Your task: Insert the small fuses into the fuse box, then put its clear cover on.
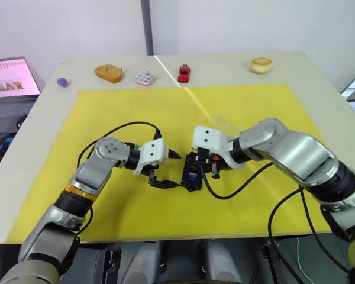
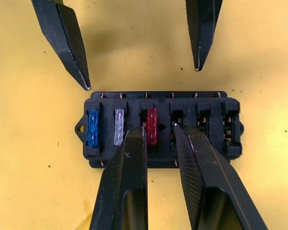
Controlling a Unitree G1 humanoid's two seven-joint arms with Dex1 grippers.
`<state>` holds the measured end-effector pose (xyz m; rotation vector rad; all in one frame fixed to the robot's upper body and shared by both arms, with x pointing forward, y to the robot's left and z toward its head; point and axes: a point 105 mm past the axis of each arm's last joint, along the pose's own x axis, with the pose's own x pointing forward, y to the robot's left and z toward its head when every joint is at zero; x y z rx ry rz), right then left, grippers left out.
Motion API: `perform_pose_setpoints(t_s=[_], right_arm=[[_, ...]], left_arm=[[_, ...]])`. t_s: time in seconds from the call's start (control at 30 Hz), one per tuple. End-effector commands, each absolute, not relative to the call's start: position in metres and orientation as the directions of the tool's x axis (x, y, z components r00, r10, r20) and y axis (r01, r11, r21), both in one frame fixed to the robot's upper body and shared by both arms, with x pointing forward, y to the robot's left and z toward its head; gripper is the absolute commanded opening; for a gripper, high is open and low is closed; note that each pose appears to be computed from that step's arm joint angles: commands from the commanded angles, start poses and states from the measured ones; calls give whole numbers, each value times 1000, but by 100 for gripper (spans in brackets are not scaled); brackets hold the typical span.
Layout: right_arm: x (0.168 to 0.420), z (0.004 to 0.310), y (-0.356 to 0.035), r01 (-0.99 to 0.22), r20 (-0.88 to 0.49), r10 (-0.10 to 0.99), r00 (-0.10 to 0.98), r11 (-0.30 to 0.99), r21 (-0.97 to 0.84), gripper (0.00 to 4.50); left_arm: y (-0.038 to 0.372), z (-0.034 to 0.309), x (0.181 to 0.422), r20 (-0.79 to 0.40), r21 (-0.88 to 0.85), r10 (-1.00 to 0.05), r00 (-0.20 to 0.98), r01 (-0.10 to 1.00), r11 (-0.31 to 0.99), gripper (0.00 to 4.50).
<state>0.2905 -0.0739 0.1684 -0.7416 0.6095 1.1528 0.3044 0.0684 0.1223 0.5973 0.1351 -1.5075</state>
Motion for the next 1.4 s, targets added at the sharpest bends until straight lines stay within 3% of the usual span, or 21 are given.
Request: perform_pose_setpoints(t_s=[0.03, 0.27, 0.4, 0.97, 1.4], right_arm=[[291, 198, -72, -943, -704, 627, 332, 218, -251, 97], [286, 210, -71, -948, -675, 667, 316, 201, -246, 97], [282, 201, -72, -953, -683, 666, 299, 176, -246, 4], [284, 171, -73, -961, -706, 652, 276, 195, -195, 4], [288, 139, -89, -963, -773, 578, 262, 213, -167, 4]], left_arm=[[66, 129, 303, -431, 316, -898, 87, 947, -60, 450], [68, 130, 304, -432, 318, -897, 93, 946, -55, 450], [68, 130, 305, -433, 320, -897, 94, 946, -55, 450], [68, 130, 305, -435, 320, -896, 93, 946, -57, 450], [70, 132, 305, -435, 324, -895, 99, 944, -54, 450]])
